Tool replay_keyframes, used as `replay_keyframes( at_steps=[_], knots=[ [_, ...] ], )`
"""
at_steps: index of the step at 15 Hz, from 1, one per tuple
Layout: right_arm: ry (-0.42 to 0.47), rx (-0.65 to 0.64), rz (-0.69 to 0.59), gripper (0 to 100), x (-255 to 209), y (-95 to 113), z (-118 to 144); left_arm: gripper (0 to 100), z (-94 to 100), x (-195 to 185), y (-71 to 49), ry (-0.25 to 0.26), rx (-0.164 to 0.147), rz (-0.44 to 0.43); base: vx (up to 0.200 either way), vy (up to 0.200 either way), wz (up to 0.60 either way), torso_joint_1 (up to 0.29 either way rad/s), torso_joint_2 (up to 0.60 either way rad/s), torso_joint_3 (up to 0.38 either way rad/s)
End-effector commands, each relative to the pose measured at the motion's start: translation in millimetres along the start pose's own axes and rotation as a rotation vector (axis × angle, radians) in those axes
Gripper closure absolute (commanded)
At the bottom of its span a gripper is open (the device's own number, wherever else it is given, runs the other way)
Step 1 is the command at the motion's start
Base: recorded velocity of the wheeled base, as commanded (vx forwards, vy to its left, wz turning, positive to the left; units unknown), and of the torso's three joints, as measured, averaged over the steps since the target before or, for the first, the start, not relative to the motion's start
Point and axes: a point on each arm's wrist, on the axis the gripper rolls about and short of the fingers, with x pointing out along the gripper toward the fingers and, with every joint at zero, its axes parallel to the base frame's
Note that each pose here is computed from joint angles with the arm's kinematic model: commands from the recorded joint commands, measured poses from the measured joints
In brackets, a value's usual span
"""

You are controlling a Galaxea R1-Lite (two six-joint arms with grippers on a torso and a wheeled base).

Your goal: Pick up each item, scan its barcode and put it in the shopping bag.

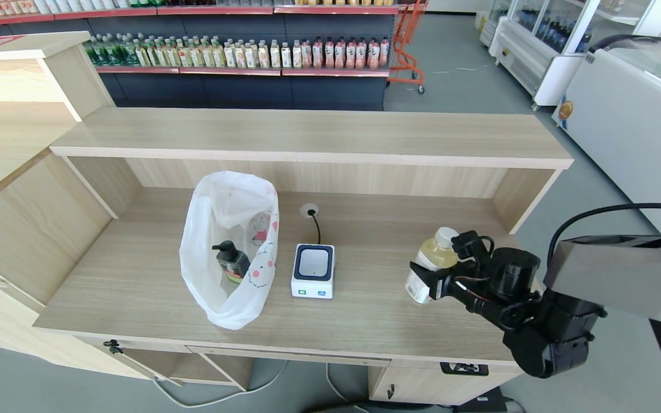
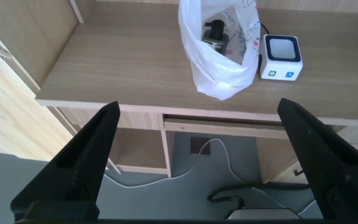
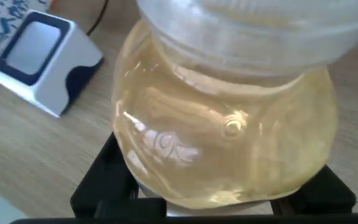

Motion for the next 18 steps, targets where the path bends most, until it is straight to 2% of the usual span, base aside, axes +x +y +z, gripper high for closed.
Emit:
replay_keyframes(
  at_steps=[1,4,5,7,10,14,18],
  knots=[
    [-0.041,0.05,0.156,100,-40,26,44,0,0.0,0,0.0,-0.001,0.0,0.0,0.0,0.0,0.0,0.0,0.0,0.0],
    [-0.006,0.076,0.241,100,-63,33,68,0,0.0,0,0.0,-0.001,0.0,0.0,0.0,0.0,0.0,0.0,0.0,0.0],
    [0.017,0.124,0.256,100,-69,38,84,0,0.0,0,0.0,-0.001,0.0,0.0,0.0,0.0,0.0,0.0,0.0,0.0],
    [0.073,0.19,0.311,100,-82,51,99,0,0.0,0,0.0,-0.001,0.0,0.0,0.0,0.0,0.0,0.0,0.0,0.0],
    [0.085,0.201,0.487,100,-92,72,105,0,0.0,0,0.0,-0.001,0.0,0.0,0.0,0.0,0.0,0.0,0.0,0.0],
    [0.084,0.197,0.588,100,-93,97,109,0,0.0,0,0.0,-0.001,0.0,0.0,0.0,0.0,0.0,0.0,0.0,0.0],
    [0.081,0.189,0.672,100,-97,110,113,0,0.0,0,0.0,-0.001,0.0,0.0,0.0,0.0,0.0,0.0,0.0,0.0]
  ],
)
